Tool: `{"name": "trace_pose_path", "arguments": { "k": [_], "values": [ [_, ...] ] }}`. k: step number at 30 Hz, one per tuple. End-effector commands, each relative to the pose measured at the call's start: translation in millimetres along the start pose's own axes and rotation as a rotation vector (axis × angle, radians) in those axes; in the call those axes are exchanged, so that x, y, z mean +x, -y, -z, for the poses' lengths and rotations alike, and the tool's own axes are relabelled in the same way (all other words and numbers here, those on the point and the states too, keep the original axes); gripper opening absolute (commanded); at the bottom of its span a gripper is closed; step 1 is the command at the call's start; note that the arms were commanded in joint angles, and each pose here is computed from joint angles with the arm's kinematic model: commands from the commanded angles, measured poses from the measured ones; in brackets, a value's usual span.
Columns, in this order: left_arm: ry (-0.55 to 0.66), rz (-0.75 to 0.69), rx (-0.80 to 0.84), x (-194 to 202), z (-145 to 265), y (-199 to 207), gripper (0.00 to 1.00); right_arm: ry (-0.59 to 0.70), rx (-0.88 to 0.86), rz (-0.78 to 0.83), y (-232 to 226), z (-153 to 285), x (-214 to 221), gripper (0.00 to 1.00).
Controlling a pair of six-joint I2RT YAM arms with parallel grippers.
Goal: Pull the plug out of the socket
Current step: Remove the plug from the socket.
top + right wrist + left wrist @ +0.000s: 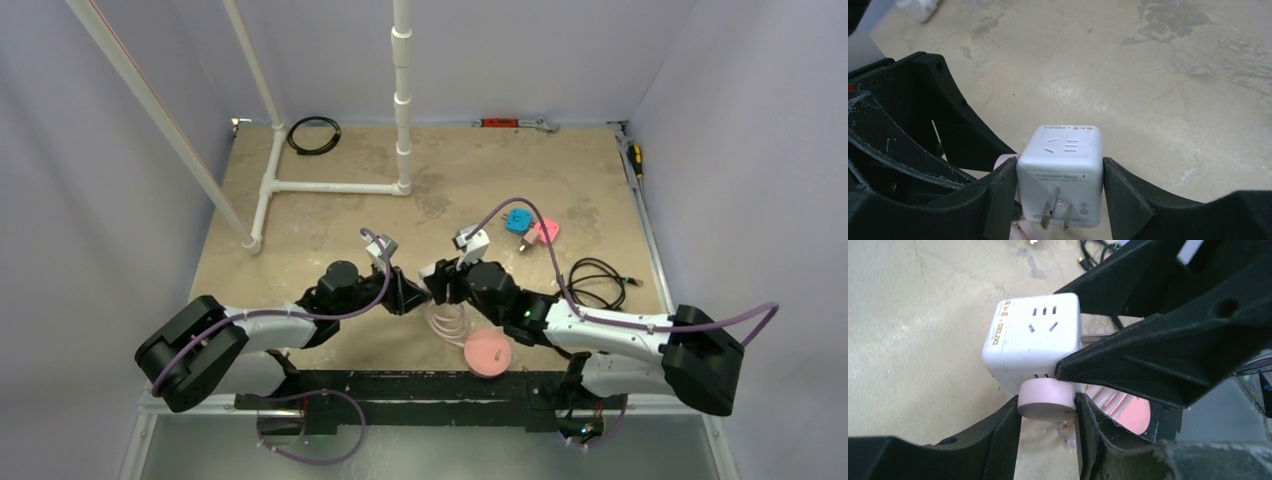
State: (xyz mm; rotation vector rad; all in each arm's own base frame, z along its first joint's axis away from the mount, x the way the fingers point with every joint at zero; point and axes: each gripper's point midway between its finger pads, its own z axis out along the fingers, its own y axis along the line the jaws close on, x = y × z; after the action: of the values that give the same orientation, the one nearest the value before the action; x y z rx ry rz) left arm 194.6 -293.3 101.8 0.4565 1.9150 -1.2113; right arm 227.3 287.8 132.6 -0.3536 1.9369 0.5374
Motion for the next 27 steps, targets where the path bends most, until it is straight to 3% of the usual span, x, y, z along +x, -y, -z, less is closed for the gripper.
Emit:
{"name": "trace_pose_path", "arguments": {
  "k": [1,5,10,16,20,23,27],
  "values": [
    [0.099,-0.135,0.318,-39,3,65,0.00,0.090,-0.227,-0.103,-16,9,-34,0.00],
    [0.045,-0.172,0.469,-32,10,90,0.00,0.054,-0.377,-0.056,-30,14,-36,0.00],
    [0.011,-0.185,0.482,-29,9,91,0.00,0.067,-0.439,-0.025,-38,20,-41,0.00],
    [0.061,-0.134,0.187,-43,-2,48,0.00,0.108,-0.190,-0.032,-5,14,-50,0.00],
    [0.127,0.015,0.039,-52,-3,26,0.00,0.159,0.010,-0.051,2,19,-55,0.00],
    [0.162,0.092,0.001,-52,-3,17,0.00,0.162,0.112,-0.065,2,19,-51,0.00],
    [0.186,0.090,0.041,-51,-2,21,0.00,0.142,0.152,-0.092,1,16,-45,0.00]
  ]
}}
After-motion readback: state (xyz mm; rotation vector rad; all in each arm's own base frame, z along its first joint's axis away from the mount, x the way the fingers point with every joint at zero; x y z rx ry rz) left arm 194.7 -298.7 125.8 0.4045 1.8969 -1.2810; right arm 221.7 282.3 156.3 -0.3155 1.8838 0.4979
